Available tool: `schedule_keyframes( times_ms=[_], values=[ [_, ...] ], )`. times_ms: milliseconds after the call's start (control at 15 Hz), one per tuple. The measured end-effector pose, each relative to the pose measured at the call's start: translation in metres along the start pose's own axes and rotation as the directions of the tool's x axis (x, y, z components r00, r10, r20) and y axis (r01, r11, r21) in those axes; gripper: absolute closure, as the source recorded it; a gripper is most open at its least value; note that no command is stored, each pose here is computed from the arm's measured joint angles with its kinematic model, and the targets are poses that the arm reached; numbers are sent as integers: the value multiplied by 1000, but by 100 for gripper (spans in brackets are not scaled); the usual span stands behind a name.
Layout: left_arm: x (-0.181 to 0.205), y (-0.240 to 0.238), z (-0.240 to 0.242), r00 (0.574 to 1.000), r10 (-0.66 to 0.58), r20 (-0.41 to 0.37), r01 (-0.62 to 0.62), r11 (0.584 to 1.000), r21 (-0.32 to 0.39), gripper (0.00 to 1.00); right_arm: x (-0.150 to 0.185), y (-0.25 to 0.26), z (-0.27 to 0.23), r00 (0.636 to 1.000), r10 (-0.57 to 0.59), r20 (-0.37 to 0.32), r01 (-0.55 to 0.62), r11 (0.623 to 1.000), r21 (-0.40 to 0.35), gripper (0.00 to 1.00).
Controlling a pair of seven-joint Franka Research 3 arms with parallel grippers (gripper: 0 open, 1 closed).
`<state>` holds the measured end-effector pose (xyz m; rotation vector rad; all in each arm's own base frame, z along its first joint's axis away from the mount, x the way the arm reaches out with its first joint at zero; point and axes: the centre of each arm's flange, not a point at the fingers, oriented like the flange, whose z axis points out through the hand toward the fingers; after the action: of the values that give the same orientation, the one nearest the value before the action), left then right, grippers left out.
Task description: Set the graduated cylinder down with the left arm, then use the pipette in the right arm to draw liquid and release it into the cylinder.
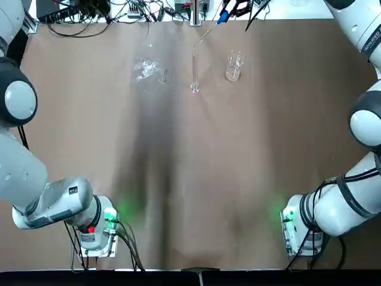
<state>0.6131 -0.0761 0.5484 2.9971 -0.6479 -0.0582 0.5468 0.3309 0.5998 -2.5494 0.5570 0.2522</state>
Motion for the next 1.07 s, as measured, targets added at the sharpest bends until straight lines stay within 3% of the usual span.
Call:
schedule_keyframes(
  times_ms=[200, 333, 1067],
  values=[
    [-25, 12, -25, 993, -98, 72, 91, 992, 87, 0, 4, 2, 3, 1000, 2, -8, -2, 1000, -14, 74],
    [-43, 20, -51, 988, -135, 71, 123, 980, 153, 0, 7, 3, 6, 1000, 2, -14, -2, 1000, -24, 74],
    [-50, 12, -49, 981, -176, 81, 161, 972, 169, 0, 9, 6, 15, 1000, -1, -19, 0, 999, -50, 74]
  ],
)
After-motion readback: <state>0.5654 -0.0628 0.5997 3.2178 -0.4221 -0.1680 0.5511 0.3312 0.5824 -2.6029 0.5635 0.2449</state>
